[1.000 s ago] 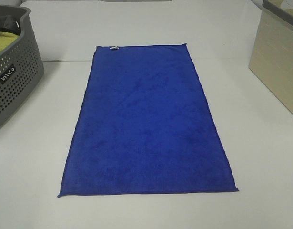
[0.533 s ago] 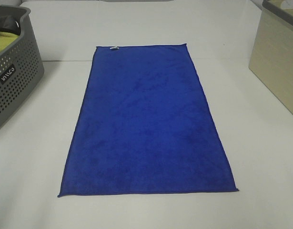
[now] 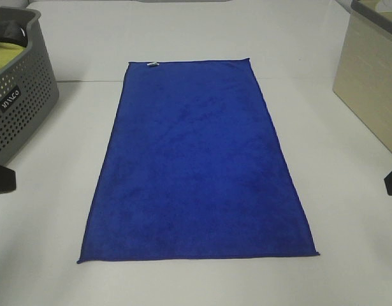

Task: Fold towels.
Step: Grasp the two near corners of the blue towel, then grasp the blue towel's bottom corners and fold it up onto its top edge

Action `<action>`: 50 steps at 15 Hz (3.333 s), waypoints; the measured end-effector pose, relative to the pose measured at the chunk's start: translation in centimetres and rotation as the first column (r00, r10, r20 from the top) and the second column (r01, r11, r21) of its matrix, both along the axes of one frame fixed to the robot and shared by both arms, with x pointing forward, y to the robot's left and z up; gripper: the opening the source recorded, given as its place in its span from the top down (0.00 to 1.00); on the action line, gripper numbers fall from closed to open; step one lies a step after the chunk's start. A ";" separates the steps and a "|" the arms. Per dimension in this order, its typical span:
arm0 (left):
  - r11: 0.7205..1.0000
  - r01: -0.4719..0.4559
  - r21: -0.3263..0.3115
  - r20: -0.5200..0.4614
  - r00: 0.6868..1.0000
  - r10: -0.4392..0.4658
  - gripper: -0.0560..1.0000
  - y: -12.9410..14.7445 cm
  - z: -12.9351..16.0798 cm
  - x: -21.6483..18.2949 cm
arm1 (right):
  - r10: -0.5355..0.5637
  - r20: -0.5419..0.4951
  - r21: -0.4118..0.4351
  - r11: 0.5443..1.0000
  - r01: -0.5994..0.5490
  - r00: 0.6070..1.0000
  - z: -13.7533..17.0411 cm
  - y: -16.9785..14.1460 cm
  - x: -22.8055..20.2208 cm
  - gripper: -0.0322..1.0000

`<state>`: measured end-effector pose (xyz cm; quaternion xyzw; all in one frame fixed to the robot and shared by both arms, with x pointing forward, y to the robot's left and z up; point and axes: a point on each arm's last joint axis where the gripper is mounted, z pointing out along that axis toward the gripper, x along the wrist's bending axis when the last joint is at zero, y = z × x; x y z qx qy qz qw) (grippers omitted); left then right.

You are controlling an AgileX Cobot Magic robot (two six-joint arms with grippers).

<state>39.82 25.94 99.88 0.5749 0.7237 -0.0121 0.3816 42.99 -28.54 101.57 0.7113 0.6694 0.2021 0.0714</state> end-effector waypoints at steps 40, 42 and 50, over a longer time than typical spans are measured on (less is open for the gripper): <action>0.958 0.215 -0.190 -0.317 0.910 -0.268 0.52 -6.1 -15.4 11.0 | 0.218 -0.407 0.485 0.874 0.008 0.887 -16.8 6.0 8.2 0.47; 0.963 0.214 -0.165 -0.321 0.911 -0.257 0.74 -5.9 -15.6 11.0 | 0.210 -0.413 0.467 0.884 0.008 0.886 -17.2 6.1 8.2 0.63; 0.950 0.284 -0.127 -0.352 0.883 -0.311 0.94 -5.6 -14.5 10.0 | 0.151 -0.444 0.350 0.937 0.016 0.883 -16.2 5.2 7.8 0.95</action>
